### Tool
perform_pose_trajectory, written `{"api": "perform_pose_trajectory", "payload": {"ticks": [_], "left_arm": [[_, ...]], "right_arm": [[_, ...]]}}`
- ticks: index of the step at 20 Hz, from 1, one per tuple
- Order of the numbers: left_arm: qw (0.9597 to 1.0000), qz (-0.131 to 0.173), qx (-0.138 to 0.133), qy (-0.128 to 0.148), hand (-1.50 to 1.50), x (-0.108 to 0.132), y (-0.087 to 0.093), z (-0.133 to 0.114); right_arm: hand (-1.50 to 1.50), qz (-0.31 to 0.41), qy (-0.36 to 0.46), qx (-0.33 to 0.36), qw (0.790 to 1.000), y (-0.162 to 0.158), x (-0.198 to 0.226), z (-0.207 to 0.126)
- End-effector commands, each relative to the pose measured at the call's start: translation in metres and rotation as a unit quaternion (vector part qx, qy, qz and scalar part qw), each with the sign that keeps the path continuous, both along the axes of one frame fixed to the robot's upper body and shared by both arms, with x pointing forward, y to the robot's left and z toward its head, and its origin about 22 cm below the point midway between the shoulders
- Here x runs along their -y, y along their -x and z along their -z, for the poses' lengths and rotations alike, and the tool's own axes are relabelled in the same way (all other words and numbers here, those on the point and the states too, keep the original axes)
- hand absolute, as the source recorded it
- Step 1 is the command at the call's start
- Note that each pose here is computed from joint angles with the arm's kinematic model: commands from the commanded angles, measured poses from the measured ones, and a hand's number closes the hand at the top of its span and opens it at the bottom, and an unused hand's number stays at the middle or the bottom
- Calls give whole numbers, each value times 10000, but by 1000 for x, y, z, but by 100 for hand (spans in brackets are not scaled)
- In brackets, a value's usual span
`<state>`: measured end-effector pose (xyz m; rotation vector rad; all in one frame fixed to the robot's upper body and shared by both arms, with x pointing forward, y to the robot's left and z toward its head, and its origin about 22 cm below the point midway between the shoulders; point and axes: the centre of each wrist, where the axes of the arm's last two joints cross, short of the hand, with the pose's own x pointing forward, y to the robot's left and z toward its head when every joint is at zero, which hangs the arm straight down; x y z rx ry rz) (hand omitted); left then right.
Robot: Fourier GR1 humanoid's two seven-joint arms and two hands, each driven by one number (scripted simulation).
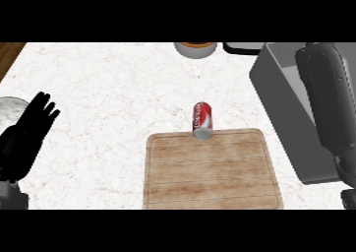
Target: Pick the tomato from the cutting board and place it in the cardboard box
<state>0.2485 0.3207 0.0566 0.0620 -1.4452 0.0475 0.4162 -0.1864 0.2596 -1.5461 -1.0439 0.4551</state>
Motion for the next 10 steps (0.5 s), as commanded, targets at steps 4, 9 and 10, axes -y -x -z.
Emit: {"api": "perform_pose_trajectory", "payload": {"ticks": [4,9,10], "left_arm": [[9999,110,100,65,0,1,10,-6],[10000,3,38,-43,0,13,-7,10],[10000,93,-24,-2,0,9,-3,5]], "right_arm": [[150,45,31,12,10000,-2,63,29],[150,-17,-48,-83,10000,-17,102,32],[150,-12,37,-173,9998,-24,92,46]]}}
